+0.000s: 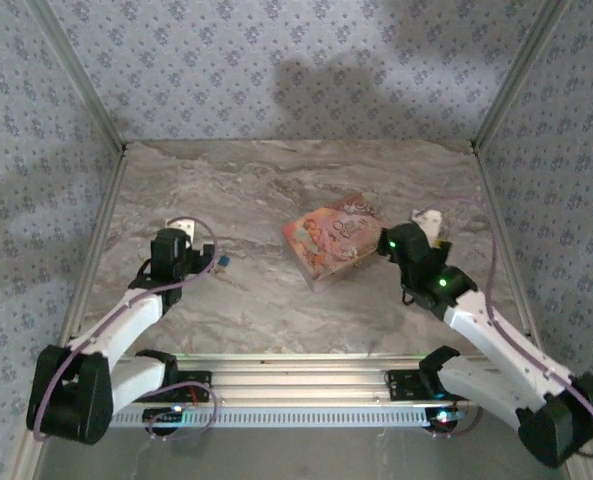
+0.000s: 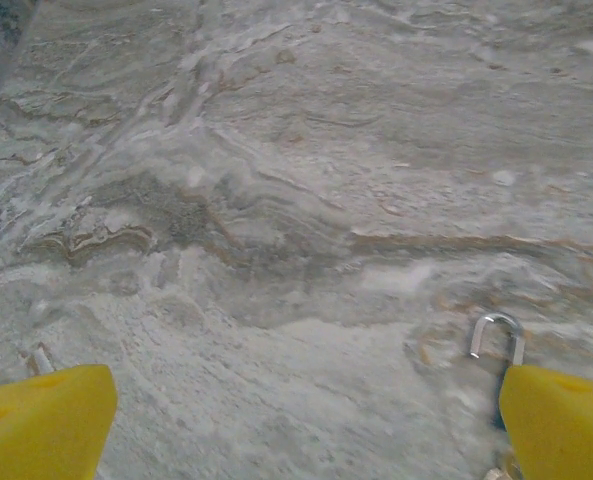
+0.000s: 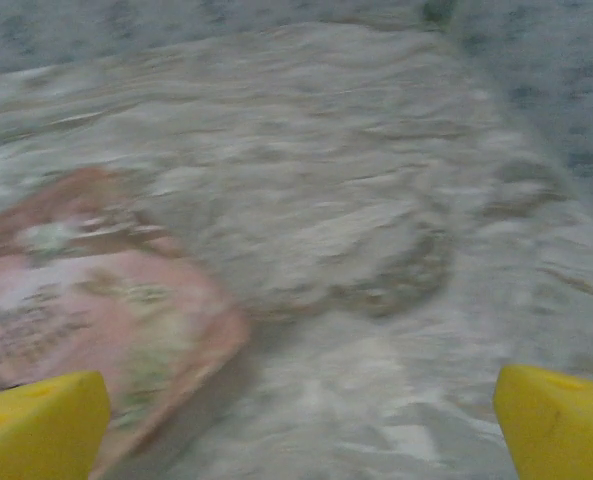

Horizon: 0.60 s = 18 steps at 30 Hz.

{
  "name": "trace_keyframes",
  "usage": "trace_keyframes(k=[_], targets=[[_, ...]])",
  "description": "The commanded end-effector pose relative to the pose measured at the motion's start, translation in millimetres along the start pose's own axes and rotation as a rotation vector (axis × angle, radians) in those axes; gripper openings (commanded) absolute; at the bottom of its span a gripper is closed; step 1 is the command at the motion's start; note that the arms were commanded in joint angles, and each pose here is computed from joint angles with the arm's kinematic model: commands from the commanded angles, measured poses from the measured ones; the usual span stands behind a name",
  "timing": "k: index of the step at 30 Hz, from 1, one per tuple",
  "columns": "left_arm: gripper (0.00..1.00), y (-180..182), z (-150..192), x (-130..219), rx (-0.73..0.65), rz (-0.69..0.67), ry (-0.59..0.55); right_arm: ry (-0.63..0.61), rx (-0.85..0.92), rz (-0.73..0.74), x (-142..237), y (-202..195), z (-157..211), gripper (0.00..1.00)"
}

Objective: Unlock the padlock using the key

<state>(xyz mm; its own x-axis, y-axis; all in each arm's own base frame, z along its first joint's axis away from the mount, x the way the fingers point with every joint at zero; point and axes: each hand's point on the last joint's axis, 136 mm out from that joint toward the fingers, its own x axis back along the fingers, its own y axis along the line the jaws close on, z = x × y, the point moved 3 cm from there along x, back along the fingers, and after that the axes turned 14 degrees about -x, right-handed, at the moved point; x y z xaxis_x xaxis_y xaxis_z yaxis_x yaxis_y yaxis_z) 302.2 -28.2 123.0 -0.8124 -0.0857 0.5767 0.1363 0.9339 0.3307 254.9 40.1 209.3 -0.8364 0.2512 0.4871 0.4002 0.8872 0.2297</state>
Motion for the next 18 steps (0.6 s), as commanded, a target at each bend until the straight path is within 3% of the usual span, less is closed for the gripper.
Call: trace_keyframes(k=[1,5,10,15,18], targets=[[0.98,13,-3,-12,0.02,-0.061,-0.087,-0.122,-0.01,0.058,-11,-30,1,1.0],[0.98,17,-7,-23,0.029,-0.057,-0.133,-0.118,0.012,0.04,-33,-43,19,1.0],[0.98,22,-23,-35,0.094,-0.021,-0.247,-0.146,-0.003,0.036,-58,-42,5,1.0],[0.98,17,-29,-60,0.009,0.005,-0.216,-0.179,0.131,0.023,-84,-38,9,1.0],[0.98,29,-26,-70,0.069,0.008,-0.176,-0.185,0.123,0.008,-98,-49,20,1.0]])
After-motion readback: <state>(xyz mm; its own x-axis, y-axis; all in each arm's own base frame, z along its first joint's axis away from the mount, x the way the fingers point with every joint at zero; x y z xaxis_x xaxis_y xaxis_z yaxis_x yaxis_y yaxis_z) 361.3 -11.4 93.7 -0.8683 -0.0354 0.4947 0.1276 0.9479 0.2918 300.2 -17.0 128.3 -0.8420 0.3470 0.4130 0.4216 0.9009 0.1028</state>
